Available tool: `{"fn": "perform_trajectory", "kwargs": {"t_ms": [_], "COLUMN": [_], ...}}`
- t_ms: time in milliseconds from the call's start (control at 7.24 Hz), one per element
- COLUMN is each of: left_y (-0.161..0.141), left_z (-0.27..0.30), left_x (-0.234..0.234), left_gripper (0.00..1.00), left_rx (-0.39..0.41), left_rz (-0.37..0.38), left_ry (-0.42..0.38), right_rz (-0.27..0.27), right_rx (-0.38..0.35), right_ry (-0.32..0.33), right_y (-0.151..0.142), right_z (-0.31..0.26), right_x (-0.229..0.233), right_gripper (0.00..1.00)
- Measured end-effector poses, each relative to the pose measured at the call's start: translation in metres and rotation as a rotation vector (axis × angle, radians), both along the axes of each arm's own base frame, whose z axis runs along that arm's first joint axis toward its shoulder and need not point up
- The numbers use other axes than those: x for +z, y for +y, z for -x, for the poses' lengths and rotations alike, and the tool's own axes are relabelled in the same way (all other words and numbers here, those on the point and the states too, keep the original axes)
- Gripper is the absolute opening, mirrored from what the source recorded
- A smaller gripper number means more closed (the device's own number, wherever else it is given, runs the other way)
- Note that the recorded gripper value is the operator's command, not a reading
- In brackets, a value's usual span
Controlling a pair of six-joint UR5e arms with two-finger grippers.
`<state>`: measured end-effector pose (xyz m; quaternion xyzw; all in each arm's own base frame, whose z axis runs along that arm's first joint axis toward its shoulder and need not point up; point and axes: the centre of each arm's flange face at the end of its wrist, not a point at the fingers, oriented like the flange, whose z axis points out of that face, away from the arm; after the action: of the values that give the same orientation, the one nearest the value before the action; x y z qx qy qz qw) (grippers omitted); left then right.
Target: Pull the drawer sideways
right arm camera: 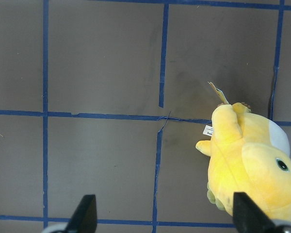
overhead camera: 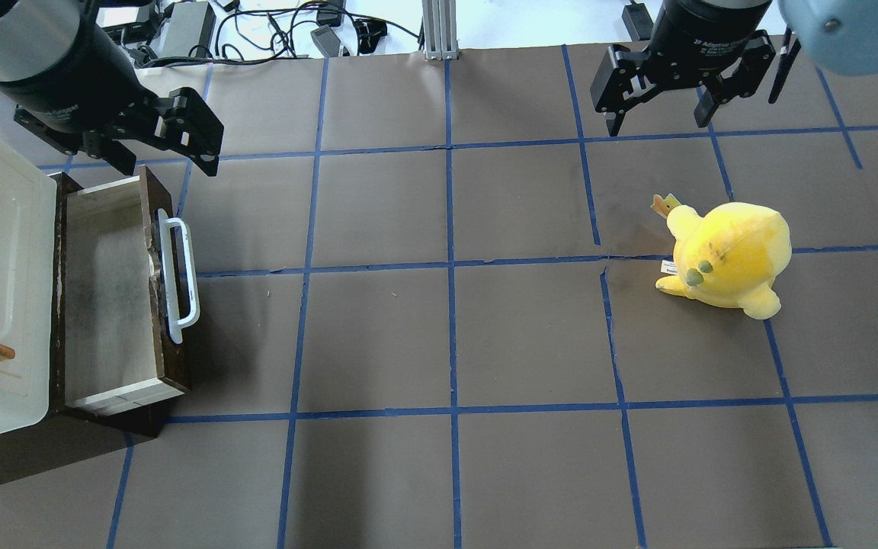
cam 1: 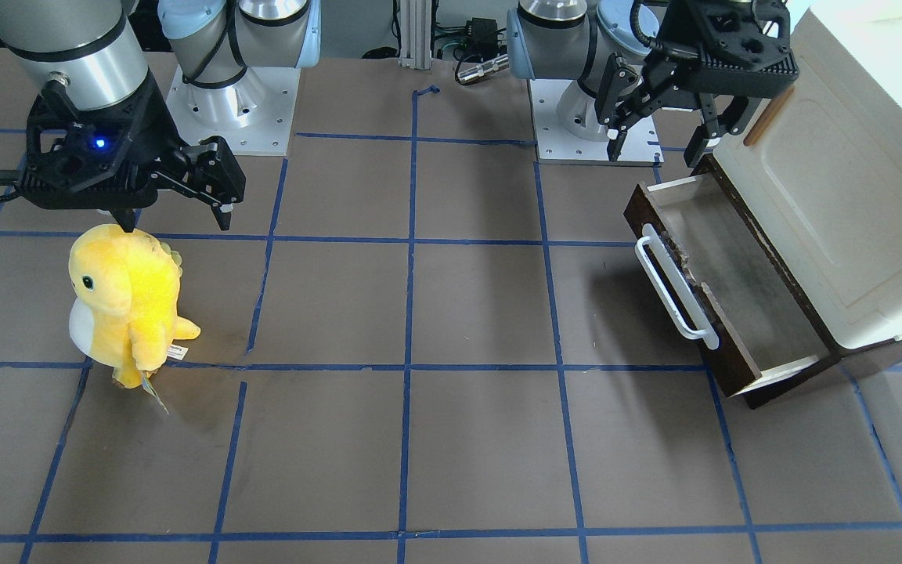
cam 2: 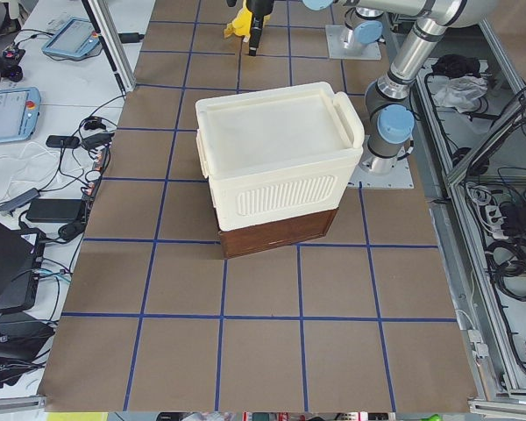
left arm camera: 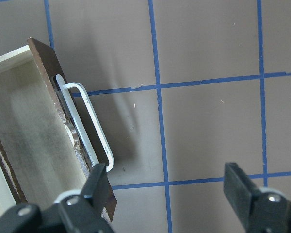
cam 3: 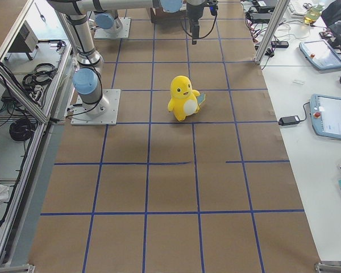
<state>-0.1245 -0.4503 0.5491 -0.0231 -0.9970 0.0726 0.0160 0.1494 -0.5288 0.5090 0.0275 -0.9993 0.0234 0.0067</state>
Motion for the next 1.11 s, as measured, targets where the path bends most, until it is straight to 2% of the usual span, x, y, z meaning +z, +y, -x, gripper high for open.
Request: {"fn": "perform_trajectory", "kwargs": {"t_ms": [138,276,691,1106], "left_y": [0.001,0.003,0.004,-0.01], "left_z": [0.001,0.001,-0.005,-0.007], "left_x": [0.0,0.003,0.011,0.011], "left_gripper": [0.99,1.0,1.0,1.0], "left_rx": [0.006,0.006,0.02,0.065], "left_rz": [0.003,0.01,0.04,0.069], "left_ry": [0.034,0.034,0.001,0.005], "right_rz": [0.0,0.0,0.0,0.0], "right_rx": [0.0,0.0,0.0,0.0], "right_ry": [0.0,0.0,0.0,0.0], "right_y": [0.0,0.0,0.0,0.0], "right_z": [0.0,0.0,0.0,0.0], "right_x": [0.0,0.0,0.0,0.0], "right_gripper": [1.0,1.0,1.0,1.0]}}
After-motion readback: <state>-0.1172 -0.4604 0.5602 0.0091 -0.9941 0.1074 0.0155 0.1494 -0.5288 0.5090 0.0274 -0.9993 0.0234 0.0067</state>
